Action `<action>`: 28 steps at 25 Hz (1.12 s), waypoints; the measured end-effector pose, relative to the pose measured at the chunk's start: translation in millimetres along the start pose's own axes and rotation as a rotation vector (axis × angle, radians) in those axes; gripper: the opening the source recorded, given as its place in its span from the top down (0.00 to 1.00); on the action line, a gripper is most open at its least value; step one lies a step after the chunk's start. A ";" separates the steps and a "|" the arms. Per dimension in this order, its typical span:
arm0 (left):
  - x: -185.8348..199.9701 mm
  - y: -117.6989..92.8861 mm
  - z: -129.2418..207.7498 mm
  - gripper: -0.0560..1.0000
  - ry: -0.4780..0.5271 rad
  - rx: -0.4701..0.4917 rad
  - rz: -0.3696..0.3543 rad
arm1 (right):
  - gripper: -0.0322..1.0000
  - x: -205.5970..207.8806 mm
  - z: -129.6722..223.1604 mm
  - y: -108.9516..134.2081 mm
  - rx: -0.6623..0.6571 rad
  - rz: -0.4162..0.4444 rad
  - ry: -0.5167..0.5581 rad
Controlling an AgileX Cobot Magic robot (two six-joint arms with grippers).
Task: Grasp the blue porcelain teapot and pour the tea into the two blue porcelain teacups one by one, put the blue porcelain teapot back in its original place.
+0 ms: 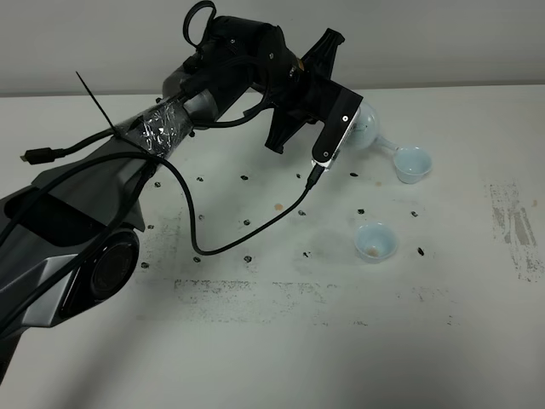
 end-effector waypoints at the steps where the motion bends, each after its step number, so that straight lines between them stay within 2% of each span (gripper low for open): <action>1: -0.3 0.1 -1.8 0.94 0.006 -0.002 -0.001 | 0.41 0.0 0.0 0.0 0.000 0.000 0.000; 8: -1.2 0.5 -6.9 0.94 0.021 -0.006 -0.008 | 0.41 0.0 0.0 -0.1 0.000 0.001 0.000; 14: -1.6 0.3 -6.8 0.94 0.090 0.020 -0.011 | 0.41 0.0 0.0 -0.1 0.000 0.001 0.000; 18: -2.0 0.0 -10.7 0.94 0.099 0.020 -0.012 | 0.41 0.0 0.0 -0.1 0.000 0.001 0.000; 28: -2.9 -0.5 -22.2 0.94 0.140 -0.041 -0.015 | 0.41 0.0 0.0 -0.1 0.000 0.001 0.000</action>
Point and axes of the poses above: a point on each arm's last joint axis where the gripper is mounted, x pointing back along that axis away from the gripper, y along the wrist's bending axis when the last joint is at zero, z = x × y, the point moved 3 cm from there along -x, pointing out along that axis toward the gripper, and after that the axes turned 9 degrees about x, right-handed, at the moved point
